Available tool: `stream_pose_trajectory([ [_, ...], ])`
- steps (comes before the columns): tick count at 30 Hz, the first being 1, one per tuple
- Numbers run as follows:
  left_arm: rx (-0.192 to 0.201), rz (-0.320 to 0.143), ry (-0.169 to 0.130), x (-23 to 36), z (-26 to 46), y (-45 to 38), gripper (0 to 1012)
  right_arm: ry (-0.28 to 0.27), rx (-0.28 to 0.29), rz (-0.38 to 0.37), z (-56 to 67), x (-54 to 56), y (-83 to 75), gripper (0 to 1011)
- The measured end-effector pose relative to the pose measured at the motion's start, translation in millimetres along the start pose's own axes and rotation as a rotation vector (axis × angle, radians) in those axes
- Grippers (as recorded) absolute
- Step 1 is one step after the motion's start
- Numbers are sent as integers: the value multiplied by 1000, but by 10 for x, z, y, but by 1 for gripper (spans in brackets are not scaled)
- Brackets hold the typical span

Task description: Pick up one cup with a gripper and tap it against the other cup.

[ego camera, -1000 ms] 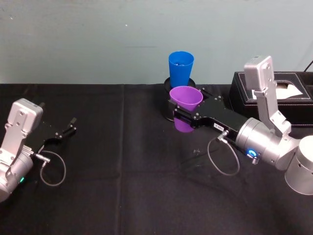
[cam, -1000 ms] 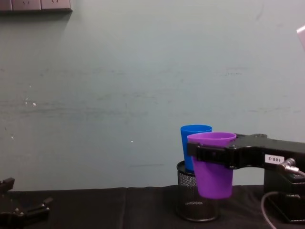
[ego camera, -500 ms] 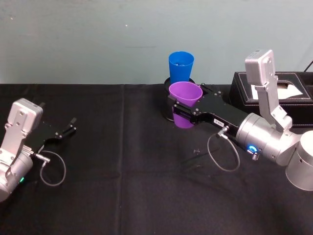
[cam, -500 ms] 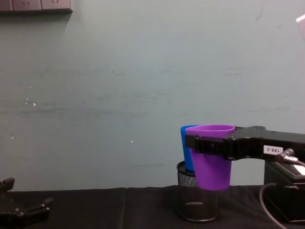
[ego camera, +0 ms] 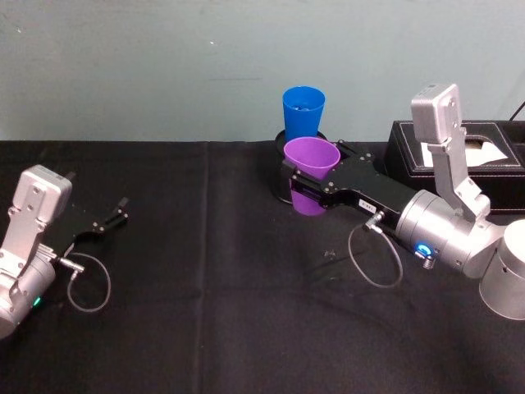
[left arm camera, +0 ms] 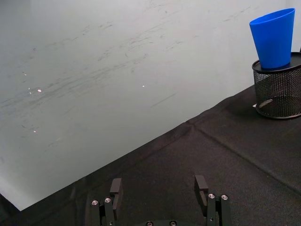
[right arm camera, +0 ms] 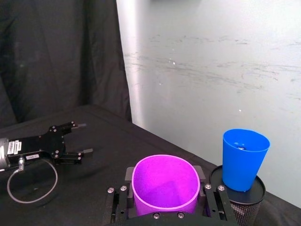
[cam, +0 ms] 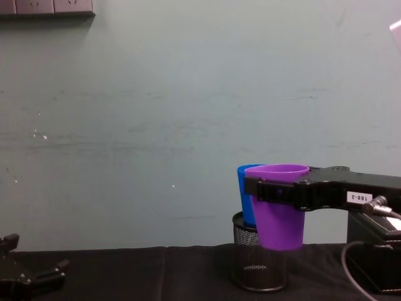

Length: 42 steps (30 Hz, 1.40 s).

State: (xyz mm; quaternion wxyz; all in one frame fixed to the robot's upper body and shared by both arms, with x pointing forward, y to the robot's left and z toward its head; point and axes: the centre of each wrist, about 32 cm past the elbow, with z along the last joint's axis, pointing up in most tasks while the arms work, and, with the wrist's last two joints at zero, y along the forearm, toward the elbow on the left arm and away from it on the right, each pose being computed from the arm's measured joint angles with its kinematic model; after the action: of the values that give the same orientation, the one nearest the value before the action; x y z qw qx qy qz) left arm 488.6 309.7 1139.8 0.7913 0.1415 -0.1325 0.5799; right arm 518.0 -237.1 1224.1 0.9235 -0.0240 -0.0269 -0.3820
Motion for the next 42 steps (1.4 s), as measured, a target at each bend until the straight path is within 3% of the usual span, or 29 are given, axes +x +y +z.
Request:
stream_pose_trajectory([
  [42, 0, 0, 0, 0, 0, 0, 1000, 1, -1, -1, -5, -1, 0, 730],
])
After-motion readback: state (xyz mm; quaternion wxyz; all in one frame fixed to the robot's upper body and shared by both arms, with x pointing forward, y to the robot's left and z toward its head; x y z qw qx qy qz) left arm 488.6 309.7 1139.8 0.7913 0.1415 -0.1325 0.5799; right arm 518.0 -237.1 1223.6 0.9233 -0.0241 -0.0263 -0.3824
